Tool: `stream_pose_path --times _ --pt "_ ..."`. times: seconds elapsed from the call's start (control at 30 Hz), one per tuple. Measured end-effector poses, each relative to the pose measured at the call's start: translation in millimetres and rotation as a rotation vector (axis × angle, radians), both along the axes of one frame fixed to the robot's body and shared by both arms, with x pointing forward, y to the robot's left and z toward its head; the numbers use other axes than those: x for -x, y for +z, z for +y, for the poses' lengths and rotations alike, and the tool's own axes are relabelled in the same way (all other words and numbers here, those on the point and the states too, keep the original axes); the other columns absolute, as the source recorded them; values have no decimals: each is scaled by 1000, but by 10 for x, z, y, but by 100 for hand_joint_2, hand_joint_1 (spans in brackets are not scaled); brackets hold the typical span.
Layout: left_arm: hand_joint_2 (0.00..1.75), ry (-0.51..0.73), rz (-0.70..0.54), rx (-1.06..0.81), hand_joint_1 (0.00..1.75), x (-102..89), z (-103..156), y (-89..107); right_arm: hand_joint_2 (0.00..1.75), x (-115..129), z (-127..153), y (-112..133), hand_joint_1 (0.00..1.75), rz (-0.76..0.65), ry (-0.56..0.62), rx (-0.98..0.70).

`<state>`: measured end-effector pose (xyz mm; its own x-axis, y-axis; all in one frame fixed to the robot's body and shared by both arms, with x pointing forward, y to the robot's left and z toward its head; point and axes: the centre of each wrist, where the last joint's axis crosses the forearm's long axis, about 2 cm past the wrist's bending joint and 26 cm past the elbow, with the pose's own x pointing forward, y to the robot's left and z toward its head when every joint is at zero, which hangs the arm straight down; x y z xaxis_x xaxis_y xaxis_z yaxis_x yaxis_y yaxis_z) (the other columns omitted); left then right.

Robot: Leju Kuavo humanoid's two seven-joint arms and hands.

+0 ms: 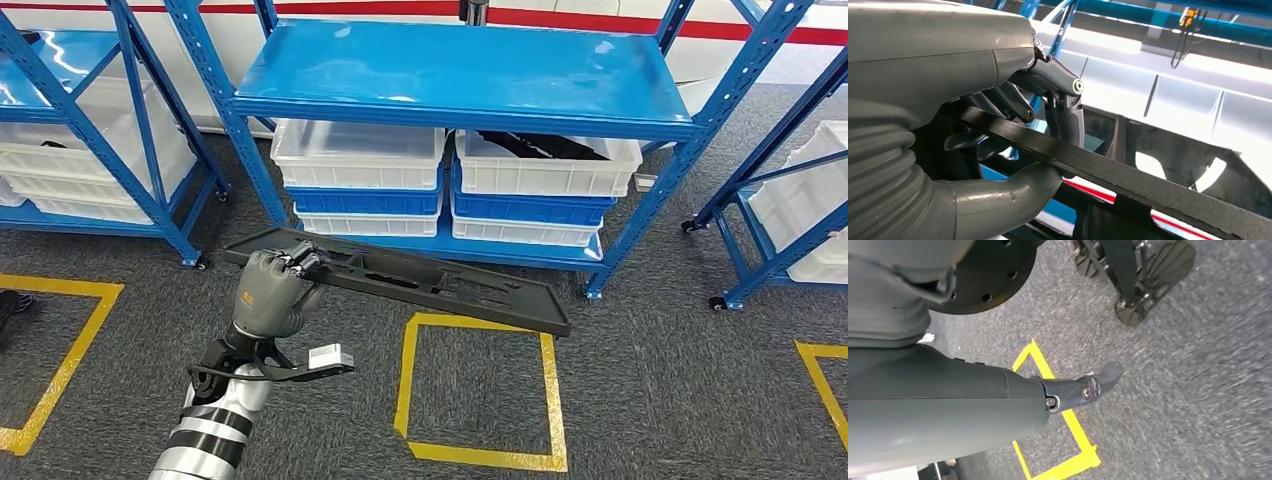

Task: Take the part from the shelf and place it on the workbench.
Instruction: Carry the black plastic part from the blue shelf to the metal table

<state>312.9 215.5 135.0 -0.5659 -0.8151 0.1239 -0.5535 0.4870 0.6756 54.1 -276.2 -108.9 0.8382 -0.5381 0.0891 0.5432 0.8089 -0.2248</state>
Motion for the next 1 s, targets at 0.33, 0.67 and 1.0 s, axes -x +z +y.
stream_pose_path --times 0.33,0.67,1.0 --pt "175 2 -19 2 175 -11 5 46 0 3 2 -1 0 -16 7 1" --pt "175 14 -25 13 175 -36 32 74 0 -31 0 3 0 -35 11 2" --pt "175 18 -27 16 175 -49 49 84 0 -20 -7 1 0 -38 12 2"
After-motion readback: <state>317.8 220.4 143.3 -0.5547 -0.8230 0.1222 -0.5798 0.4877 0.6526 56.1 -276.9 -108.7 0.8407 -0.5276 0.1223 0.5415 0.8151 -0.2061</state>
